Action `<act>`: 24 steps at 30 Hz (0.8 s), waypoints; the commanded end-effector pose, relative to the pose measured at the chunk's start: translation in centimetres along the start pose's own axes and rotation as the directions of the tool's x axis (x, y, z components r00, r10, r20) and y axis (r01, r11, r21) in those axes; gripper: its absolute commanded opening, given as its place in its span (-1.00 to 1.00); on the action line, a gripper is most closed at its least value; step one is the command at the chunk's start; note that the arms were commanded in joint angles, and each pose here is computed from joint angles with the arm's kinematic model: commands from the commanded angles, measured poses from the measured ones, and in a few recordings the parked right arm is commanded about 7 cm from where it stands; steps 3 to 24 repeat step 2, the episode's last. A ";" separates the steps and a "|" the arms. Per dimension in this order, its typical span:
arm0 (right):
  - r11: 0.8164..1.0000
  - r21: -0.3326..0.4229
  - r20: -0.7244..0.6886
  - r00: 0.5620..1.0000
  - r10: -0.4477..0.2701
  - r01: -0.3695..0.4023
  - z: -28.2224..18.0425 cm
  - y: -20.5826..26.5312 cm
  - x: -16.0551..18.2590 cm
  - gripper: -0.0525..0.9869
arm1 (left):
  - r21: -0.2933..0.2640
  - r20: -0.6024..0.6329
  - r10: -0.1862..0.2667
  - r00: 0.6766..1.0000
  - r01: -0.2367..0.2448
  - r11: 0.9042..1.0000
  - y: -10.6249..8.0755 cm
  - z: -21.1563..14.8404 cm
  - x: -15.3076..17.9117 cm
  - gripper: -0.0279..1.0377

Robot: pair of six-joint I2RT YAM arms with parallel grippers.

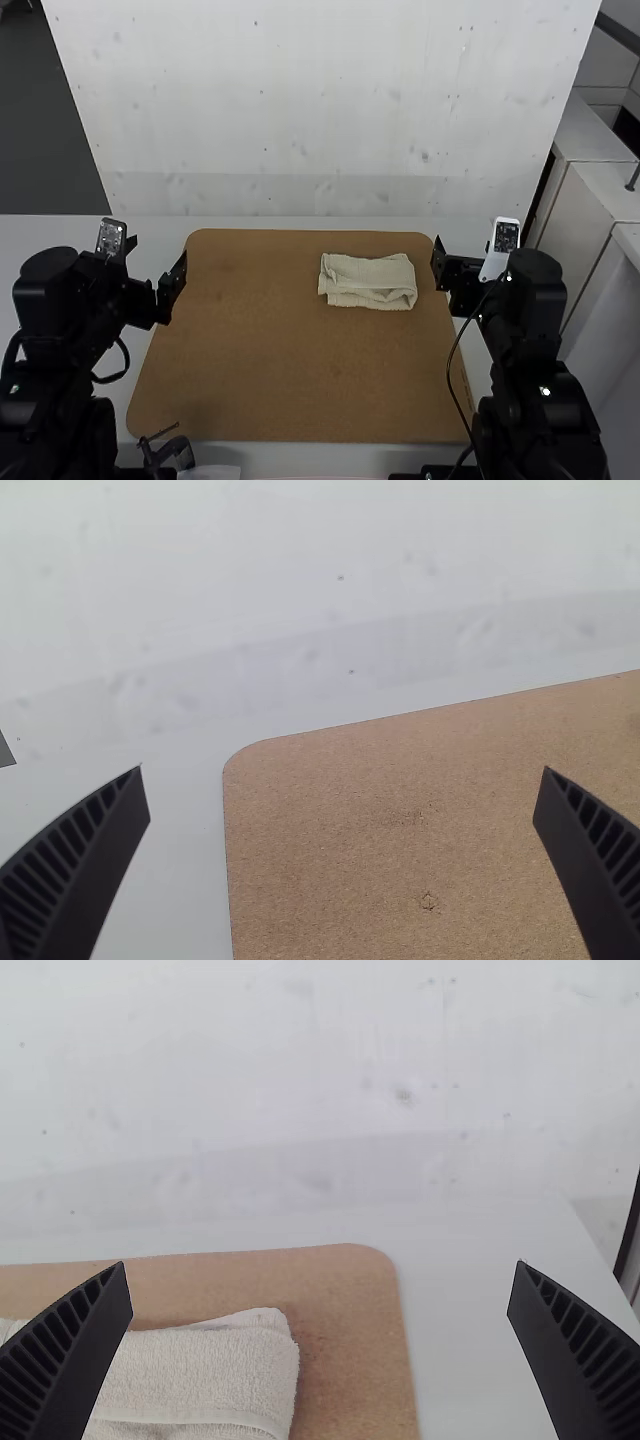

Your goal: Fold the towel.

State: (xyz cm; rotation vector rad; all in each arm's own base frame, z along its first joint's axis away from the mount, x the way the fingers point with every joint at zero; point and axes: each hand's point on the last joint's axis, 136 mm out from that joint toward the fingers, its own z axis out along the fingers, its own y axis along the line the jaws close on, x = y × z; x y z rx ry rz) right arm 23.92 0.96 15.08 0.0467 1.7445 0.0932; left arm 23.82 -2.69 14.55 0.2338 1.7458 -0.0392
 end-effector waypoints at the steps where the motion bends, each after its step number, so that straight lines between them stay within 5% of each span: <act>1: 1.000 -0.001 0.024 1.000 0.003 -0.003 -0.1 0.0 -0.6 0.96 | -0.014 0.033 -0.002 0.999 0.003 1.000 0.3 -0.2 -0.8 0.91; 24: 1.000 -0.001 0.024 1.000 0.001 -0.001 -0.1 0.0 -0.6 0.96 | -0.014 0.033 -0.002 0.999 0.003 1.000 0.3 -0.2 -0.8 0.91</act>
